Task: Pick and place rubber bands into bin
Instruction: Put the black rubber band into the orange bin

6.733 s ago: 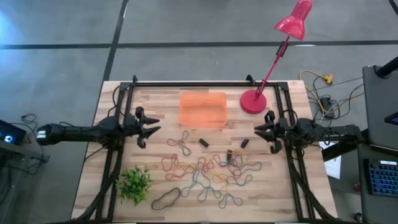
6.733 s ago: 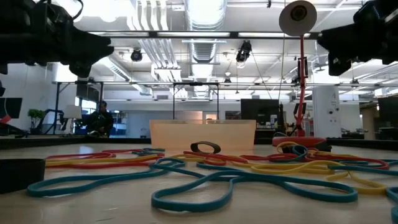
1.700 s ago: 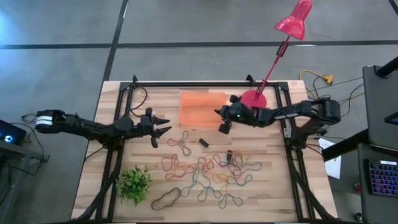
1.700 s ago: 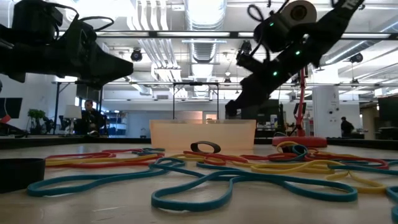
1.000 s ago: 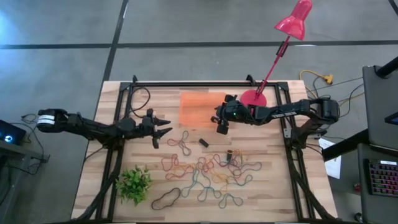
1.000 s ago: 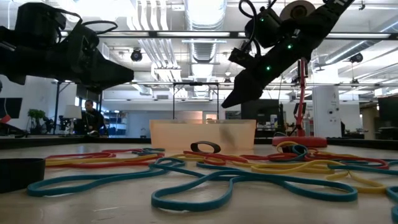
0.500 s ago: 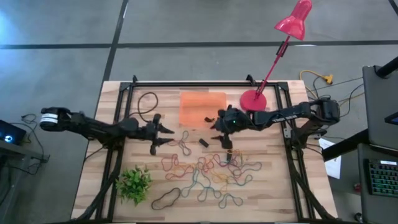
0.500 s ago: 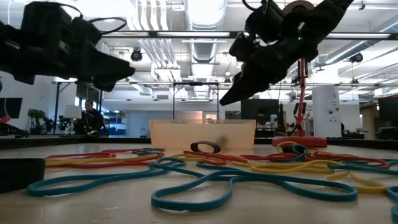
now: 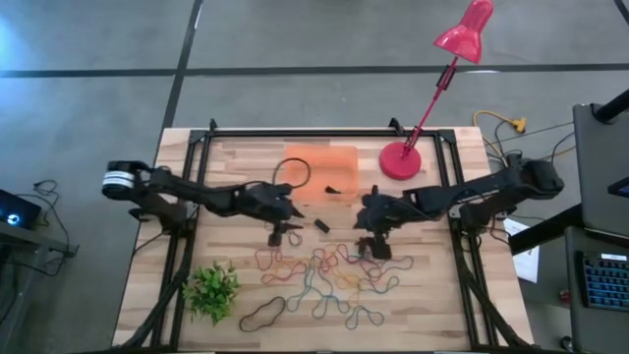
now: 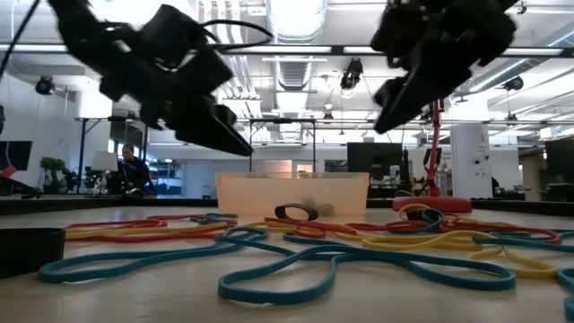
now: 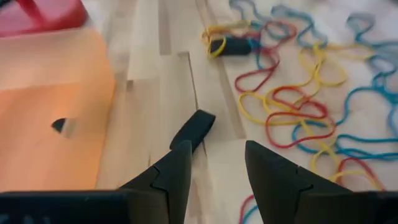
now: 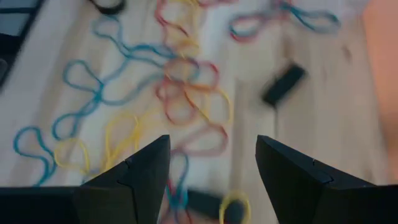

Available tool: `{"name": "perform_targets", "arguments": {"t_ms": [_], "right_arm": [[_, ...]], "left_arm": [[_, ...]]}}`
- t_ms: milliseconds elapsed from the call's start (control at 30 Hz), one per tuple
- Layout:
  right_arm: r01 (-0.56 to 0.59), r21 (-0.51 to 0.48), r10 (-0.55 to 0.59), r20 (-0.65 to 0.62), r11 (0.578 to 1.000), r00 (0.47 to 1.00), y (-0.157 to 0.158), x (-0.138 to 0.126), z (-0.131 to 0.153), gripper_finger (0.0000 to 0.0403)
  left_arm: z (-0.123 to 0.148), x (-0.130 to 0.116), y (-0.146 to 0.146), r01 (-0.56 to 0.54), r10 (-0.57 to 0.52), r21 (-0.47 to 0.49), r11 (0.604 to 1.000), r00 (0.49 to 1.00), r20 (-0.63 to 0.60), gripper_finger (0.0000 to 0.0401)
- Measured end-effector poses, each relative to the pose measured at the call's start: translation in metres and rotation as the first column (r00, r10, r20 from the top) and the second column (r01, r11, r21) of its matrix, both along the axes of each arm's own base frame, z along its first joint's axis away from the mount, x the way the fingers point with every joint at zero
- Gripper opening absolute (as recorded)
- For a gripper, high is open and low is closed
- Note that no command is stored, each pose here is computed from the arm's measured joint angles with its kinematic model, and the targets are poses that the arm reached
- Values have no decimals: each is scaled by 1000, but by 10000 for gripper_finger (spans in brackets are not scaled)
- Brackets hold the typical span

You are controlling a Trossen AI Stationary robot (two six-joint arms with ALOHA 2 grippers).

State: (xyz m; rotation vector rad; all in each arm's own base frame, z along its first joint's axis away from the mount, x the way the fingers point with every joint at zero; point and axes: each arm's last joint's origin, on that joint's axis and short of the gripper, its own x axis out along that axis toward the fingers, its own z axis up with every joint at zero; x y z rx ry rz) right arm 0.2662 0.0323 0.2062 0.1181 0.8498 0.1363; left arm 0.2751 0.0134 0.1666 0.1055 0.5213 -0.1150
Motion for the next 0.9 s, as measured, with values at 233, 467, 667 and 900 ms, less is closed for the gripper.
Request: {"name": "perform_targets", "arguments": {"t_ms": [233, 467, 667, 900], "right_arm": [[190, -164, -210, -112, 968, 971, 16, -40, 11, 224], [230, -191, -246, -61, 954, 967, 30, -63, 17, 224], [271, -204, -284, -38, 941, 958, 33, -75, 10, 224], [311, -192, -327, -57, 931, 943, 31, -82, -5, 224]], "left_arm": [[2, 39, 2, 34, -31, 48, 998, 998, -53, 135], [-8, 58, -2, 65, -58, 67, 996, 993, -102, 135], [-17, 69, -10, 81, -64, 135, 988, 990, -126, 135], [-23, 81, -26, 46, 5, 290, 956, 985, -171, 135]]}}
